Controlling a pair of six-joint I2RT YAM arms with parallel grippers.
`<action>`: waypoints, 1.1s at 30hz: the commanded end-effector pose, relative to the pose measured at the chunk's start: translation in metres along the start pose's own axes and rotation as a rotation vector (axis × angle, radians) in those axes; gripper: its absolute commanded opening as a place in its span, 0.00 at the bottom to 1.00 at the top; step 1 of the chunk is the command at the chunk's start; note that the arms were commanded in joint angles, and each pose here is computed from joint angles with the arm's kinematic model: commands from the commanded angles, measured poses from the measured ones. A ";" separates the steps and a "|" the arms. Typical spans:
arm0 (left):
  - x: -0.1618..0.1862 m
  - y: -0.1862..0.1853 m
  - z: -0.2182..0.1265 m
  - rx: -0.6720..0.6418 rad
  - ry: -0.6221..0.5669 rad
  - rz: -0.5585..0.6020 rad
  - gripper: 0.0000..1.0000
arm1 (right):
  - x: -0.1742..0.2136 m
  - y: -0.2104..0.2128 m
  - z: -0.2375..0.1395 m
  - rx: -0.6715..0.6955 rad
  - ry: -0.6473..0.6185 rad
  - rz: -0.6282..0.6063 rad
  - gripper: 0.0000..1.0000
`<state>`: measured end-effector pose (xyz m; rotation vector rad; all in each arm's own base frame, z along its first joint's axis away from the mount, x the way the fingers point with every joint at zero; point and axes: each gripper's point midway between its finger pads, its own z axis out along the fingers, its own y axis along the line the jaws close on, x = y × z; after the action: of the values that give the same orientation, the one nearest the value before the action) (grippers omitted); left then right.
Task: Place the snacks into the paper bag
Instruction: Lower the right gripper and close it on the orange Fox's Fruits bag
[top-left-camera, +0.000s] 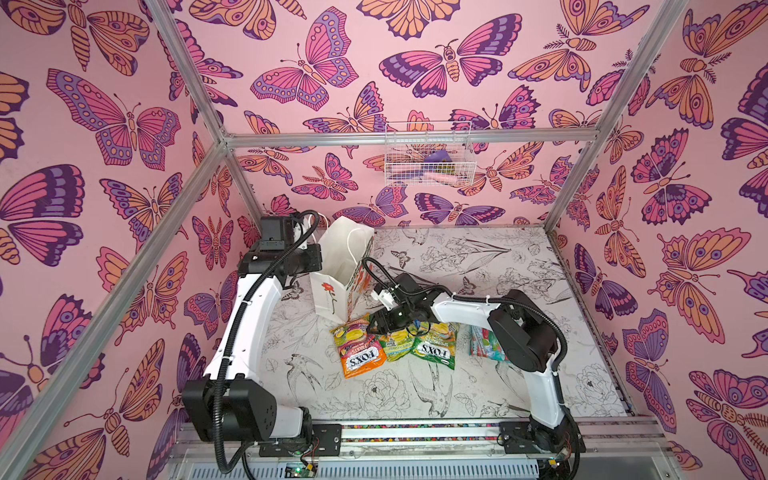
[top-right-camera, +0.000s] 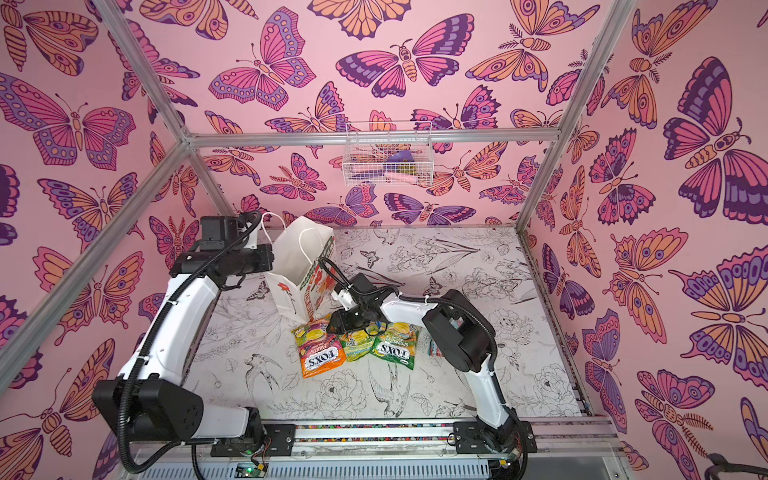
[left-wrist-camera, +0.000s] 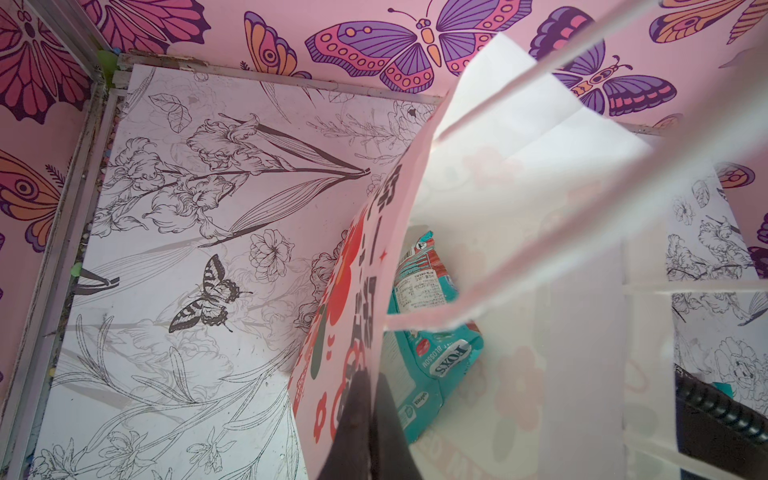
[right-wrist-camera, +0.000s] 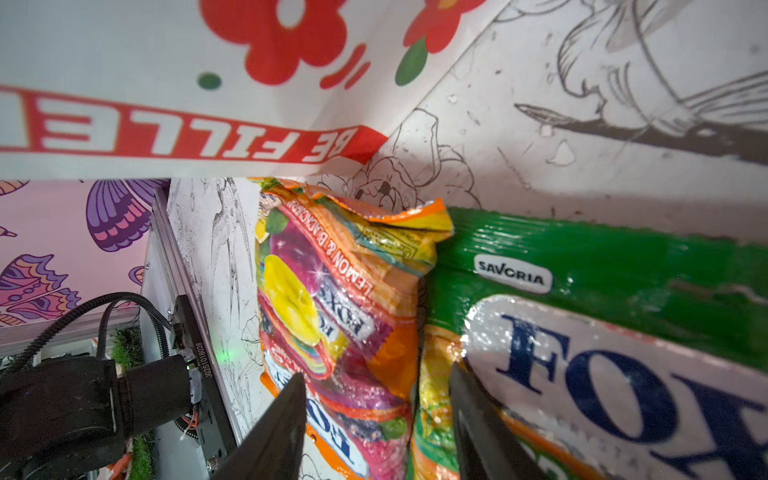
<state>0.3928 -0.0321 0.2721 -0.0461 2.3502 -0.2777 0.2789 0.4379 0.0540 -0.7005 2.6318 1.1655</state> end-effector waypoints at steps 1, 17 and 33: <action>0.002 0.001 0.001 0.006 0.003 -0.017 0.00 | 0.003 -0.001 0.011 0.003 0.008 0.010 0.56; 0.002 0.000 0.001 0.008 0.004 -0.017 0.00 | 0.007 0.003 0.026 -0.018 0.008 0.025 0.51; 0.002 0.001 0.001 0.006 0.003 -0.015 0.00 | 0.008 0.005 0.027 -0.030 0.004 0.038 0.22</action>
<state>0.3928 -0.0321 0.2720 -0.0457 2.3506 -0.2776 0.2731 0.4541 0.0423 -0.6537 2.6407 1.2111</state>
